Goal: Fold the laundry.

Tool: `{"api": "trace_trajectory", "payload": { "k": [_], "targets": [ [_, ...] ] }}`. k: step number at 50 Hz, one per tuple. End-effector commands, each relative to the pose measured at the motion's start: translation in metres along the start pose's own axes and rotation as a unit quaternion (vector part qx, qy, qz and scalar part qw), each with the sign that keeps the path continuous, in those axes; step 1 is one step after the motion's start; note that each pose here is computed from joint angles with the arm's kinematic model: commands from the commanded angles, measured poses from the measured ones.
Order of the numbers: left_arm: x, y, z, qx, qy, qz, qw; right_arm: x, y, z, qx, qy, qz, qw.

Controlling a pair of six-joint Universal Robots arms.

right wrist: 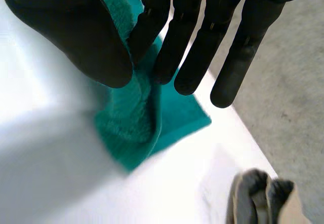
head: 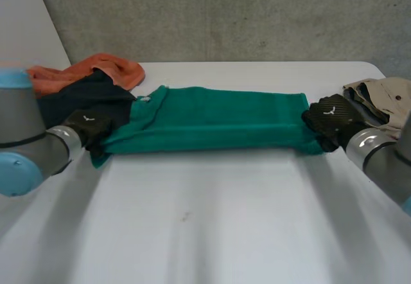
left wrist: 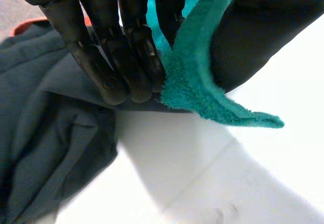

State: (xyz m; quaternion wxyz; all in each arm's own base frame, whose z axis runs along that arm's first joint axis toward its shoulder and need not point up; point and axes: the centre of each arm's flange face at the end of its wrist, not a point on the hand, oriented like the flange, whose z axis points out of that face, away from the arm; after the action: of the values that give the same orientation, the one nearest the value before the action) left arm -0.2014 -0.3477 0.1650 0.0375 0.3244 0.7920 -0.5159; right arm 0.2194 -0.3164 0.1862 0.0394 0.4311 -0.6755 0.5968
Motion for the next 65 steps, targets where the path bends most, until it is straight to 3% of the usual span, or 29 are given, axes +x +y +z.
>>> {"api": "trace_trajectory", "payload": {
  "k": [1, 4, 8, 15, 18, 21, 22, 25, 26, 30, 31, 33, 37, 41, 45, 49, 56, 65],
  "targets": [
    [0.019, -0.007, -0.083, -0.066, 0.049, 0.079, 0.994, 0.001, 0.004, -0.060, -0.136, -0.106, -0.107, 0.979],
    [0.033, 0.005, -0.105, -0.116, 0.082, 0.138, 0.980, -0.003, 0.007, -0.078, -0.173, -0.162, -0.142, 0.961],
    [0.030, 0.007, -0.104, -0.128, 0.070, 0.191, 0.971, -0.004, 0.007, -0.069, -0.162, -0.145, -0.147, 0.965],
    [0.031, -0.025, -0.068, -0.061, 0.013, 0.206, 0.976, -0.008, 0.007, -0.041, -0.139, -0.113, -0.140, 0.974],
    [0.018, -0.075, -0.044, 0.026, -0.056, 0.207, 0.976, 0.003, -0.009, -0.019, -0.098, -0.063, -0.150, 0.982],
    [0.002, -0.117, -0.038, 0.098, -0.116, 0.196, 0.969, 0.043, -0.043, 0.006, -0.033, 0.055, -0.145, 0.987],
    [-0.013, -0.151, -0.044, 0.159, -0.158, 0.185, 0.957, 0.069, -0.064, 0.013, 0.008, 0.124, -0.130, 0.984],
    [-0.035, -0.199, -0.062, 0.256, -0.214, 0.157, 0.929, 0.106, -0.096, 0.016, 0.081, 0.216, -0.108, 0.967],
    [-0.048, -0.224, -0.075, 0.317, -0.242, 0.130, 0.908, 0.125, -0.113, 0.014, 0.127, 0.258, -0.097, 0.953],
    [-0.070, -0.261, -0.100, 0.424, -0.275, 0.063, 0.861, 0.150, -0.144, 0.002, 0.223, 0.317, -0.092, 0.917],
    [-0.072, -0.262, -0.101, 0.433, -0.274, 0.055, 0.857, 0.153, -0.149, -0.001, 0.239, 0.324, -0.095, 0.911],
    [-0.072, -0.262, -0.101, 0.435, -0.268, 0.045, 0.858, 0.152, -0.151, -0.003, 0.252, 0.325, -0.098, 0.906],
    [-0.065, -0.245, -0.087, 0.403, -0.247, 0.042, 0.880, 0.142, -0.144, -0.005, 0.251, 0.303, -0.100, 0.914],
    [-0.055, -0.207, -0.060, 0.340, -0.220, 0.044, 0.913, 0.126, -0.128, 0.002, 0.233, 0.270, -0.097, 0.929],
    [-0.035, -0.175, -0.043, 0.294, -0.185, 0.053, 0.936, 0.097, -0.089, 0.017, 0.172, 0.202, -0.081, 0.961],
    [-0.013, -0.152, -0.036, 0.272, -0.145, 0.074, 0.948, 0.072, -0.060, 0.030, 0.131, 0.129, -0.058, 0.981],
    [0.009, -0.143, -0.058, 0.270, -0.109, 0.106, 0.951, 0.054, -0.043, 0.048, 0.110, 0.068, -0.014, 0.991],
    [0.038, -0.140, -0.136, 0.300, -0.058, 0.151, 0.940, 0.036, -0.078, 0.071, 0.182, -0.002, 0.037, 0.983]
  ]
}}
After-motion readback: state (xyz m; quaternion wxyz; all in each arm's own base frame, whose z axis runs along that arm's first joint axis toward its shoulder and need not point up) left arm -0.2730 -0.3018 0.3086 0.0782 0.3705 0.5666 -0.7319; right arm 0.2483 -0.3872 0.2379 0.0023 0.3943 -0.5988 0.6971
